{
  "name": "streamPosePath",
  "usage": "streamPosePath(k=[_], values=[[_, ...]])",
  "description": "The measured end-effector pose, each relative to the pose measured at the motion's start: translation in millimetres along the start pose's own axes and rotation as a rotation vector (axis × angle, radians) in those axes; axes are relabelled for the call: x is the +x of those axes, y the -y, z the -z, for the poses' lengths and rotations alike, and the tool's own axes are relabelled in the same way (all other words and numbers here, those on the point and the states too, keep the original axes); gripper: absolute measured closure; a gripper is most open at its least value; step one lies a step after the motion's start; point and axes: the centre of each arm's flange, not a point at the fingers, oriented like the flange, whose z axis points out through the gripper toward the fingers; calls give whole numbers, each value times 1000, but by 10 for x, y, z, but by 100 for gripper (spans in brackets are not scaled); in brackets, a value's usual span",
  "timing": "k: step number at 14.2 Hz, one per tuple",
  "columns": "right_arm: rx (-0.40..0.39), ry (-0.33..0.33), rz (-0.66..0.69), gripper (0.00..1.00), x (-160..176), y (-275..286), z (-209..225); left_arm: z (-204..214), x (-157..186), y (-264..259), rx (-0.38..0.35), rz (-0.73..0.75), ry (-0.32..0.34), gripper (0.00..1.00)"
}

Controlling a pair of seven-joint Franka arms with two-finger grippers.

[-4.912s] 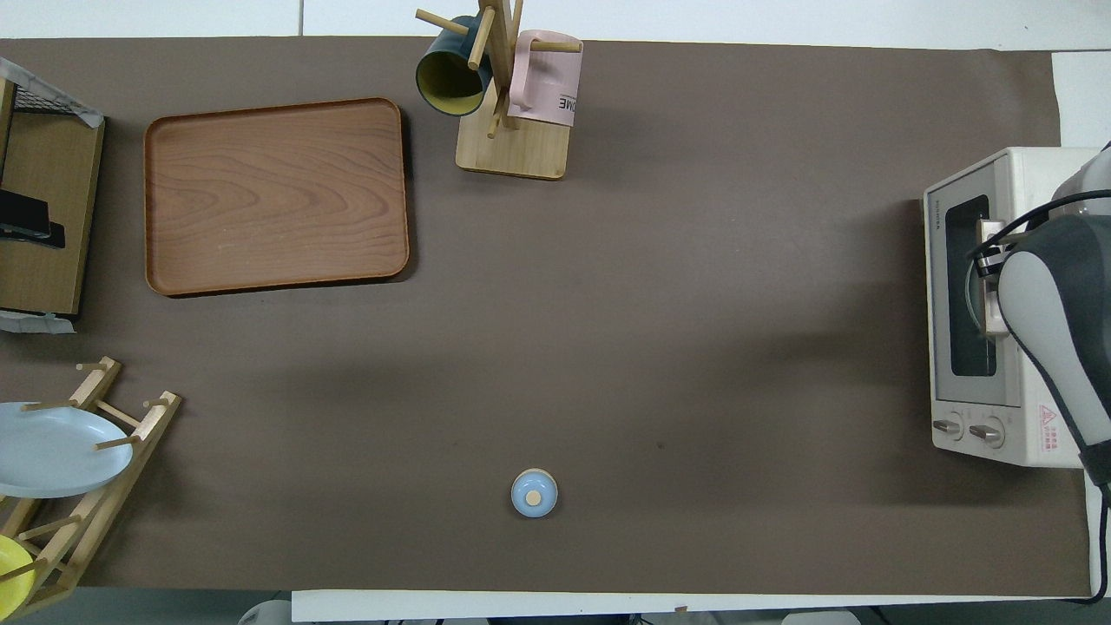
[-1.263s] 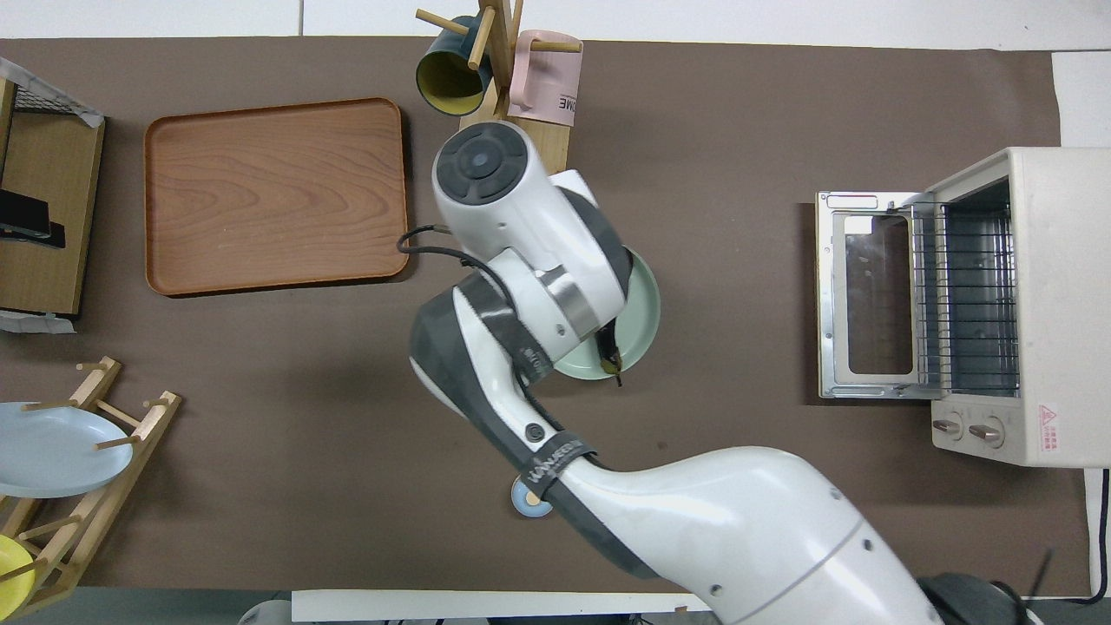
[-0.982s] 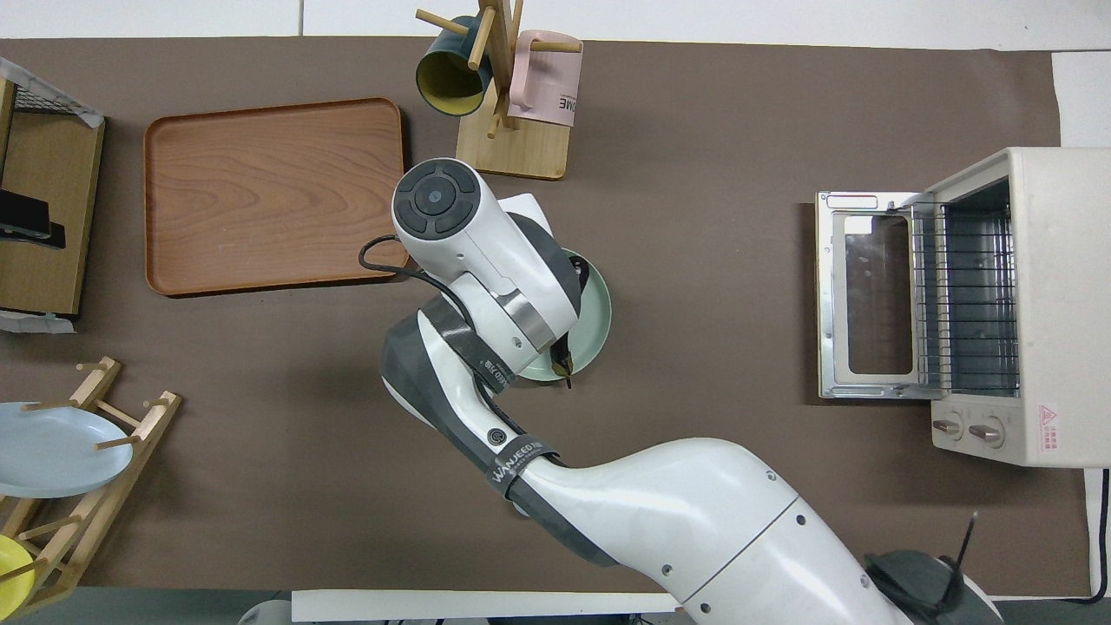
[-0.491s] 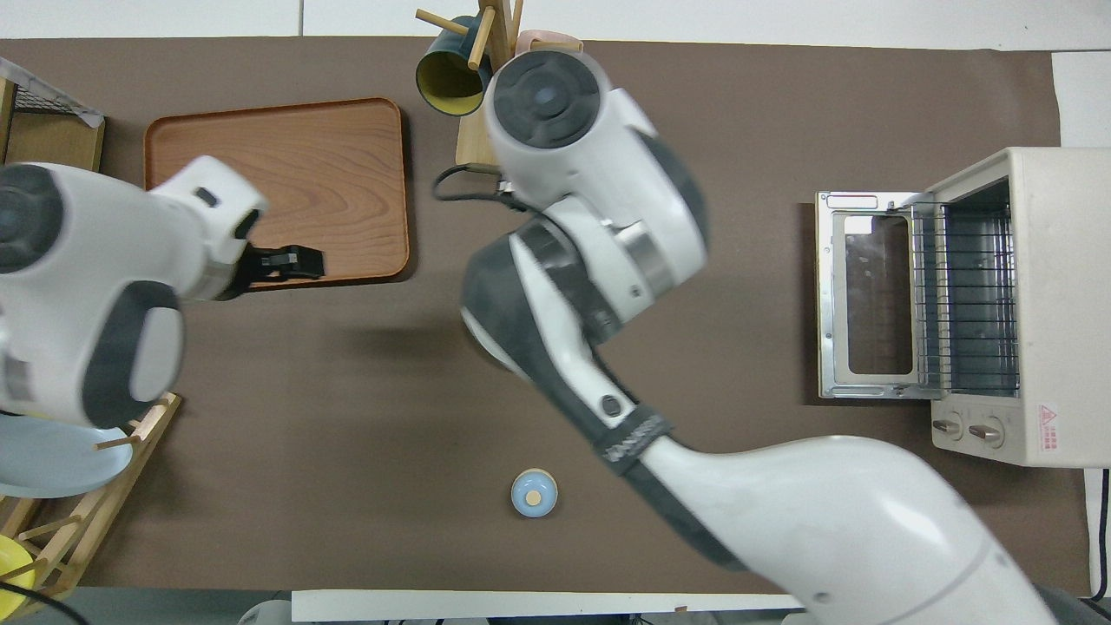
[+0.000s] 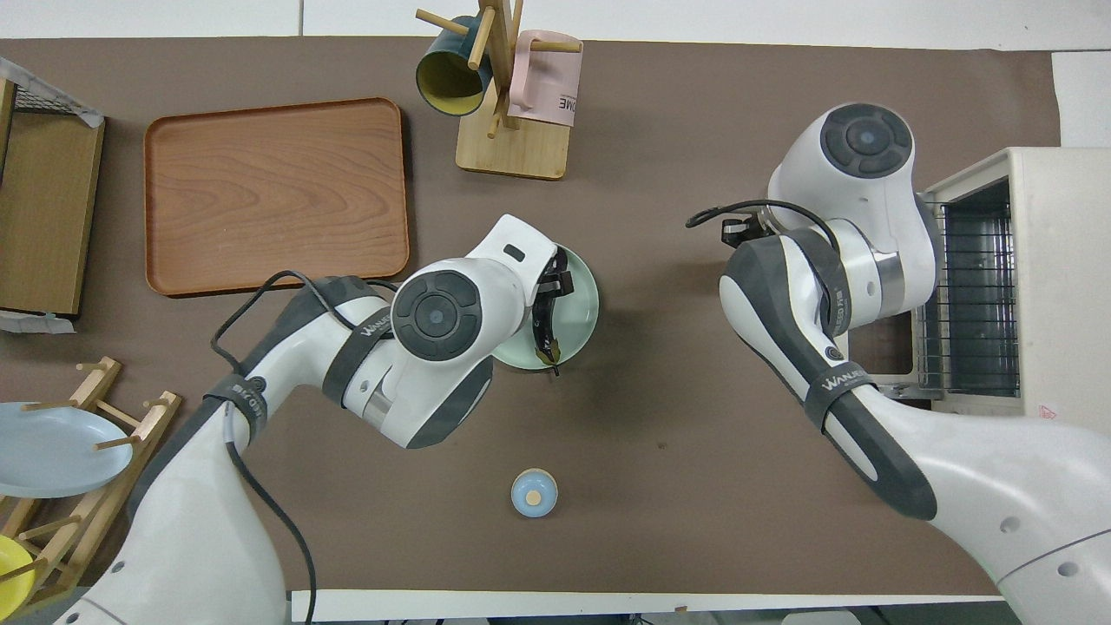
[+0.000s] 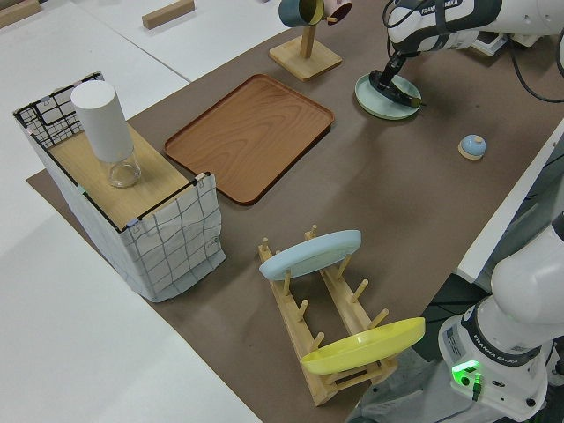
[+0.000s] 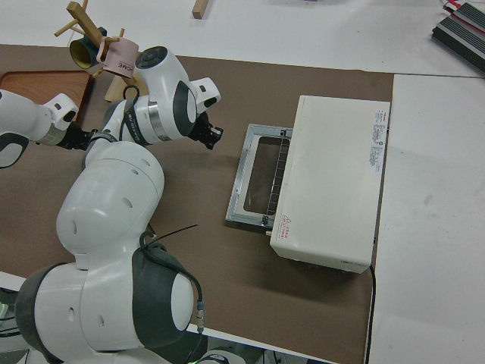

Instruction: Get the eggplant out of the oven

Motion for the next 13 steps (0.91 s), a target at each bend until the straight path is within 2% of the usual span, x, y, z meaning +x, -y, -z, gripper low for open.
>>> streamPosePath(k=[2,5,10,13], values=[[-33,7,32,99,-38,-79,-103,-147,-3,-15,-5,11,8,32],[-50,7,58,99,-65,-137,-169,-120,16,-43,-16,17,4,66],[-90,20,115,99,-39,-326,-168,-119,-35,-88,-16,35,11,70],[-103,44,163,99,-22,-338,10,5,108,-40,9,69,23,70]])
